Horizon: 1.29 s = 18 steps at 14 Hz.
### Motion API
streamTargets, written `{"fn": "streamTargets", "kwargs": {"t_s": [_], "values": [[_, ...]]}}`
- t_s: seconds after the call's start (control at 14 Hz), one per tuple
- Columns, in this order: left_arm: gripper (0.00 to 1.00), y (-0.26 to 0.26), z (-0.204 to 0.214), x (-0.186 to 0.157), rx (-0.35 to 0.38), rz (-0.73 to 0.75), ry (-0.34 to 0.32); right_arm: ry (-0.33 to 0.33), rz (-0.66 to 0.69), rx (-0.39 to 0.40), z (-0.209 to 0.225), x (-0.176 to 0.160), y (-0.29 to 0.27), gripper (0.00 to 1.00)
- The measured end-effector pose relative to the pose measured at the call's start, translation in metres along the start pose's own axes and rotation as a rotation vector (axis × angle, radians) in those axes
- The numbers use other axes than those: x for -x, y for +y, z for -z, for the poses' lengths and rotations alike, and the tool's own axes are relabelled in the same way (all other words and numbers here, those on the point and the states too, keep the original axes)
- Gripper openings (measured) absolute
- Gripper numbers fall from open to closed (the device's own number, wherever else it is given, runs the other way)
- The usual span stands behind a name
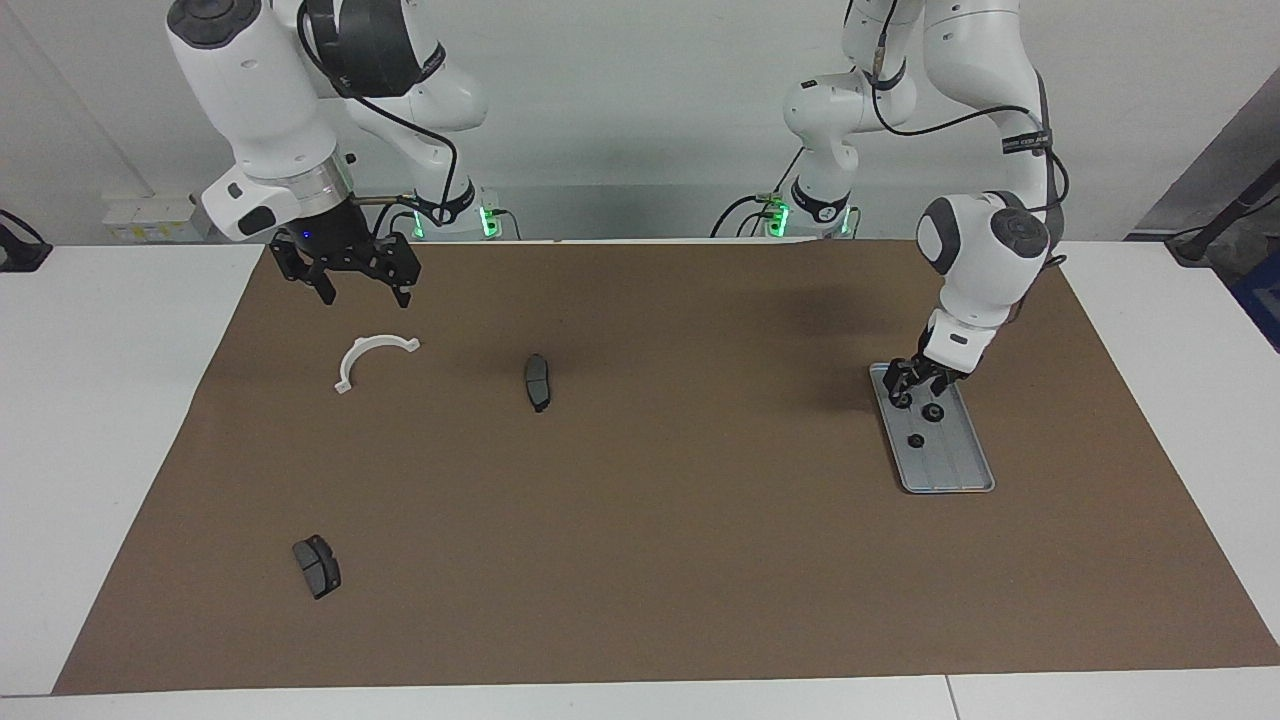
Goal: Place bearing gear from tray to pile
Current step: 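Grasp a black bearing in the tray with the left gripper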
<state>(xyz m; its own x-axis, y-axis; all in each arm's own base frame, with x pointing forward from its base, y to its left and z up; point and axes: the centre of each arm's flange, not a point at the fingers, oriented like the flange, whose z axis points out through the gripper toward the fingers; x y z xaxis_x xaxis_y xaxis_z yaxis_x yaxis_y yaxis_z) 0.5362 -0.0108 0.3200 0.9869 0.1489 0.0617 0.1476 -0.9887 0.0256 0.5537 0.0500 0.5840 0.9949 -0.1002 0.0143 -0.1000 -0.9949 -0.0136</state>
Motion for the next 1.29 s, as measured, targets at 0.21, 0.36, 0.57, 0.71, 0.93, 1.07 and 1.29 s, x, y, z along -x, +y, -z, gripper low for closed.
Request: {"fn": "streamTargets", "kwargs": {"t_s": [0.21, 0.36, 0.57, 0.71, 0.93, 1.07, 1.29], "values": [[0.71, -0.002, -0.015, 0.005, -0.003, 0.009, -0.025, 0.000, 0.000, 0.000, 0.000, 0.000, 0.000, 1.00], [0.65, -0.003, -0.019, 0.008, -0.004, 0.012, -0.032, 0.000, 0.000, 0.000, 0.000, 0.000, 0.000, 1.00], [0.55, -0.002, -0.020, 0.010, -0.004, 0.012, -0.034, 0.000, 0.000, 0.000, 0.000, 0.000, 0.000, 1.00], [0.49, -0.002, -0.019, 0.010, -0.004, 0.011, -0.033, 0.000, 0.000, 0.000, 0.000, 0.000, 0.000, 1.00], [0.35, -0.001, -0.018, 0.010, -0.004, 0.009, -0.031, 0.000, 0.000, 0.000, 0.000, 0.000, 0.000, 1.00], [0.35, 0.000, -0.015, 0.007, -0.003, 0.010, -0.029, 0.000, 0.000, 0.000, 0.000, 0.000, 0.000, 1.00], [0.35, 0.007, 0.011, -0.014, 0.002, 0.004, -0.011, 0.000, 0.000, 0.000, 0.000, 0.000, 0.000, 1.00]]}}
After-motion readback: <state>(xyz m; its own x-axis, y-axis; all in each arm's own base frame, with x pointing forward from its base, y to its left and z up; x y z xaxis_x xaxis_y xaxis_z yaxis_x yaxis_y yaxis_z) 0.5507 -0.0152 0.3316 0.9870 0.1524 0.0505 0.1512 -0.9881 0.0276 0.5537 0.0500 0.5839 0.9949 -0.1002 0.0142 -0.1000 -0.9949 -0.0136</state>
